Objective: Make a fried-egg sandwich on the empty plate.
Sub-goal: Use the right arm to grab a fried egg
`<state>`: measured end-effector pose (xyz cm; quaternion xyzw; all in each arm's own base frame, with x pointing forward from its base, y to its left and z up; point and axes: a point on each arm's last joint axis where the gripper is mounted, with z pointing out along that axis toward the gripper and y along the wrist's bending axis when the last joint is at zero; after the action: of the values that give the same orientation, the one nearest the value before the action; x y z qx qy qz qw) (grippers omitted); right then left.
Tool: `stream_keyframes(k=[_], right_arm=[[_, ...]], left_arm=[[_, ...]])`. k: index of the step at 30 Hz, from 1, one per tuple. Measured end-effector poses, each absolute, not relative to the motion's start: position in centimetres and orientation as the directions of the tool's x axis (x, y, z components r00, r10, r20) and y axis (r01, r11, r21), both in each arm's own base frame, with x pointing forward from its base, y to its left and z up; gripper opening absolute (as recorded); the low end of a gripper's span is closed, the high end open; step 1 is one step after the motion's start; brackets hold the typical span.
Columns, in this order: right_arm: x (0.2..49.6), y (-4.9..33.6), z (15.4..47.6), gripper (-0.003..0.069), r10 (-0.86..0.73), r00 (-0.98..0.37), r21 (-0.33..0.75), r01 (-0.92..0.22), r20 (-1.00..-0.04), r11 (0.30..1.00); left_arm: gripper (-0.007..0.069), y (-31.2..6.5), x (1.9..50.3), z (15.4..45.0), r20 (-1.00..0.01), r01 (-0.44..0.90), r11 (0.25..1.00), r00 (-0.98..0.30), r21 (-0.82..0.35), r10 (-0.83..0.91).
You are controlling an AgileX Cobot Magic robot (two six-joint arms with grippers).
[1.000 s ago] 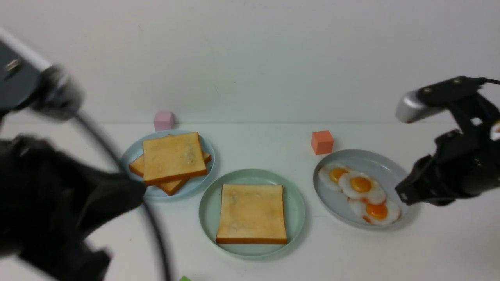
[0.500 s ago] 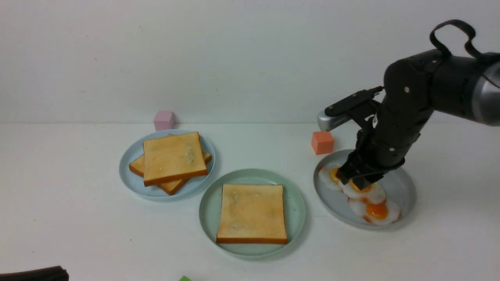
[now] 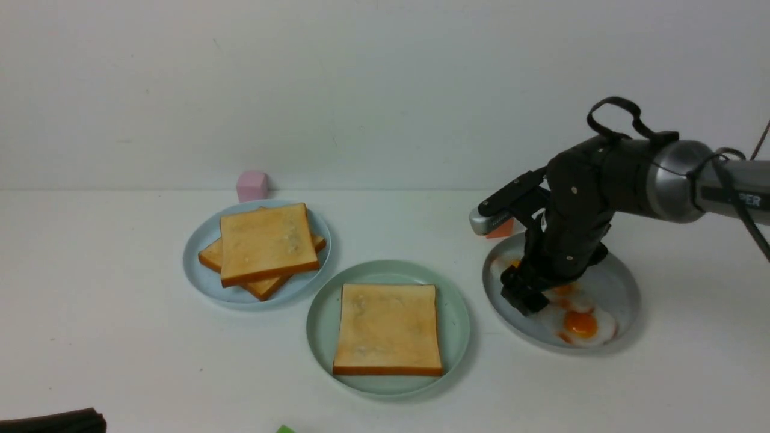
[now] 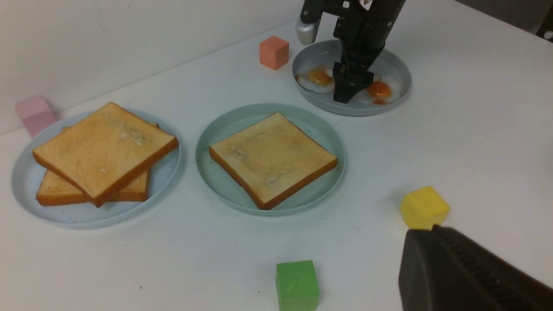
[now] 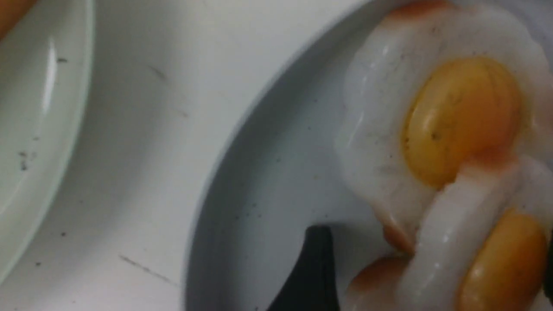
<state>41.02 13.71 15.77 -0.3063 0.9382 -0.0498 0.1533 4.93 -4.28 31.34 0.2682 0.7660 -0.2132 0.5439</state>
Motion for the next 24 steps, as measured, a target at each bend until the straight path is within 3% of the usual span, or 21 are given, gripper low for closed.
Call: stream_keyframes(k=[4, 11, 19, 24], right_arm=[[41.3, 13.6, 15.7, 0.0622, -0.59, -0.764, -0.193, -0.557, -0.261, 0.808], [41.4, 13.5, 15.6, 0.0494, -0.592, -0.763, -0.197, -0.559, -0.258, 0.806], [41.7, 13.5, 16.0, 0.0486, -0.598, -0.772, -0.208, -0.563, -0.214, 0.8], [42.1, 13.3, 17.8, 0.0485, -0.602, -0.776, -0.233, -0.561, -0.187, 0.795]], left_arm=[[-0.0013, -4.3, 4.9, 31.4, -0.948, 0.643, 0.765, -0.264, -0.034, 0.179], [-0.0013, -4.3, 4.9, 31.4, -0.948, 0.643, 0.765, -0.265, -0.038, 0.177], [-0.0013, -4.3, 4.9, 31.4, -0.947, 0.646, 0.762, -0.271, -0.048, 0.17], [-0.0013, -4.4, 4.9, 31.4, -0.947, 0.646, 0.761, -0.274, -0.053, 0.167]])
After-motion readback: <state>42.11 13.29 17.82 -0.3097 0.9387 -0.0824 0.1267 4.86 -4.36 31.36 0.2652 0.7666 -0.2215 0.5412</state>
